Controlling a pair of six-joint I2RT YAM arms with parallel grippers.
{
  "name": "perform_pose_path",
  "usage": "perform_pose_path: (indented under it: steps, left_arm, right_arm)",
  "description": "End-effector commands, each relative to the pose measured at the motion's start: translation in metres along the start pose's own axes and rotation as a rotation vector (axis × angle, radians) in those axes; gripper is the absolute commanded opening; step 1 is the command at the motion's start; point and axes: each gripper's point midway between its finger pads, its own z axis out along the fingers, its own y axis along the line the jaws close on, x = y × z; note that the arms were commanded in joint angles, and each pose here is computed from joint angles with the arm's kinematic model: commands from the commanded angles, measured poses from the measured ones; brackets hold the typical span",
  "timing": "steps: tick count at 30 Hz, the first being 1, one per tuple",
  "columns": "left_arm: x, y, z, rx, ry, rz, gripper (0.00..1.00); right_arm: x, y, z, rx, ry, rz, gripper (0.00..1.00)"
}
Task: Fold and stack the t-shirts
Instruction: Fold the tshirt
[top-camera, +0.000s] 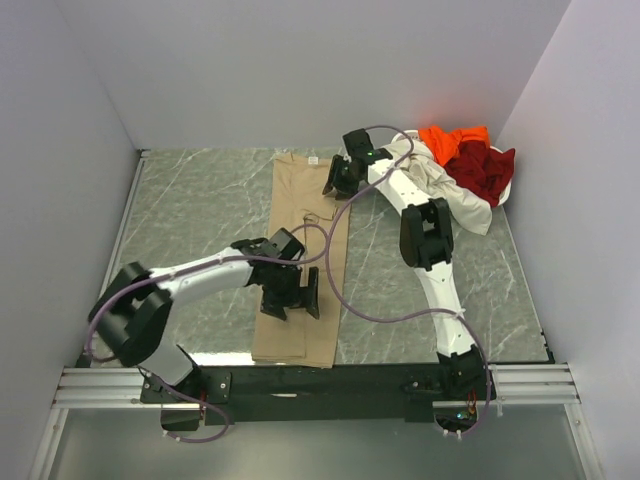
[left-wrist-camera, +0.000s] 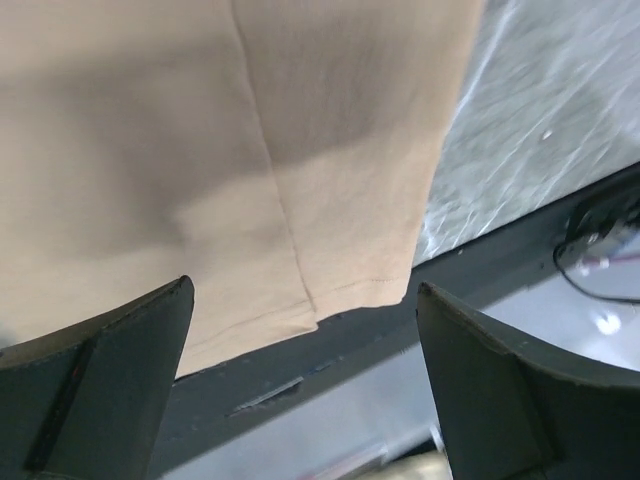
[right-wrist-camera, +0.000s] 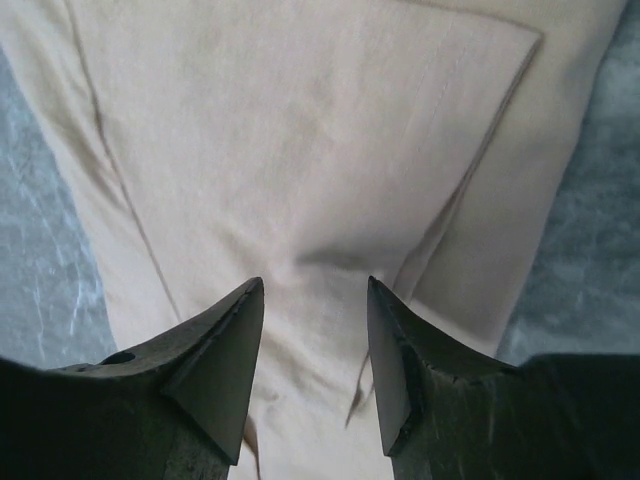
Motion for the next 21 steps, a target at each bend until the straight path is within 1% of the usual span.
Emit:
perform_pose_path:
  steps: [1,2,3,4,5,6,7,8,9,10,12,13,14,15,16,17,18,19,21]
  left_arm:
    - [-0.024,0.006,-0.036,-0.065,-0.206,0.033,0.99]
    - [-0.023,0.008,-0.039,-0.073,-0.222,0.027,0.99]
    - [-0.018,0.016,-0.041,-0.096,-0.220,0.017,0.99]
    - [-0.015,0.020,-0.043,-0.110,-0.225,0.005,0.99]
    - [-0.015,0.026,-0.048,-0.130,-0.253,-0.002,0.99]
    - [-0.007,0.035,-0.050,-0.164,-0.234,-0.019,0.99]
    - [-0.001,0.043,-0.047,-0.188,-0.219,-0.036,0.99]
    - [0.005,0.050,-0.047,-0.211,-0.205,-0.045,0.99]
    - [0.013,0.059,-0.043,-0.237,-0.179,-0.057,0.99]
    - [0.019,0.065,-0.042,-0.253,-0.162,-0.074,0.98]
    - [0.026,0.068,-0.041,-0.249,-0.149,-0.087,0.94]
    - [0.030,0.071,-0.040,-0.251,-0.143,-0.096,0.92]
    - [0.032,0.072,-0.040,-0.249,-0.143,-0.099,0.90]
    - [0.033,0.072,-0.041,-0.244,-0.142,-0.106,0.89]
    - [0.034,0.075,-0.040,-0.247,-0.138,-0.112,0.89]
    - [0.033,0.075,-0.040,-0.243,-0.142,-0.115,0.88]
    - [0.034,0.076,-0.039,-0.241,-0.137,-0.119,0.88]
    - [0.037,0.081,-0.038,-0.242,-0.121,-0.134,0.87]
    - [0.038,0.085,-0.036,-0.230,-0.118,-0.151,0.85]
  right_arm:
    - [-0.040,0.046,-0.079,-0.122,-0.134,-0.085,0.54]
    - [-0.046,0.054,-0.100,-0.139,-0.163,-0.098,0.54]
    - [-0.045,0.056,-0.109,-0.142,-0.168,-0.110,0.54]
    - [-0.034,0.051,-0.111,-0.124,-0.142,-0.109,0.54]
    - [-0.034,0.056,-0.129,-0.131,-0.158,-0.118,0.54]
    - [-0.028,0.055,-0.135,-0.123,-0.152,-0.122,0.54]
    - [-0.006,0.043,-0.129,-0.086,-0.100,-0.127,0.54]
    - [0.000,0.047,-0.145,-0.089,-0.108,-0.140,0.54]
    - [0.011,0.044,-0.148,-0.075,-0.091,-0.153,0.54]
    - [0.037,0.028,-0.140,-0.036,-0.029,-0.154,0.54]
    - [0.064,0.029,-0.152,-0.016,-0.010,-0.189,0.54]
    - [0.092,0.012,-0.145,0.027,0.048,-0.193,0.54]
    - [0.106,0.016,-0.155,0.024,0.054,-0.212,0.54]
    - [0.121,0.012,-0.157,0.033,0.080,-0.212,0.53]
    - [0.149,-0.004,-0.155,0.069,0.138,-0.209,0.53]
    - [0.159,-0.003,-0.166,0.061,0.136,-0.216,0.53]
    - [0.177,-0.001,-0.169,0.064,0.157,-0.226,0.53]
    - [0.202,-0.015,-0.169,0.092,0.206,-0.222,0.53]
    - [0.224,-0.014,-0.183,0.075,0.226,-0.230,0.53]
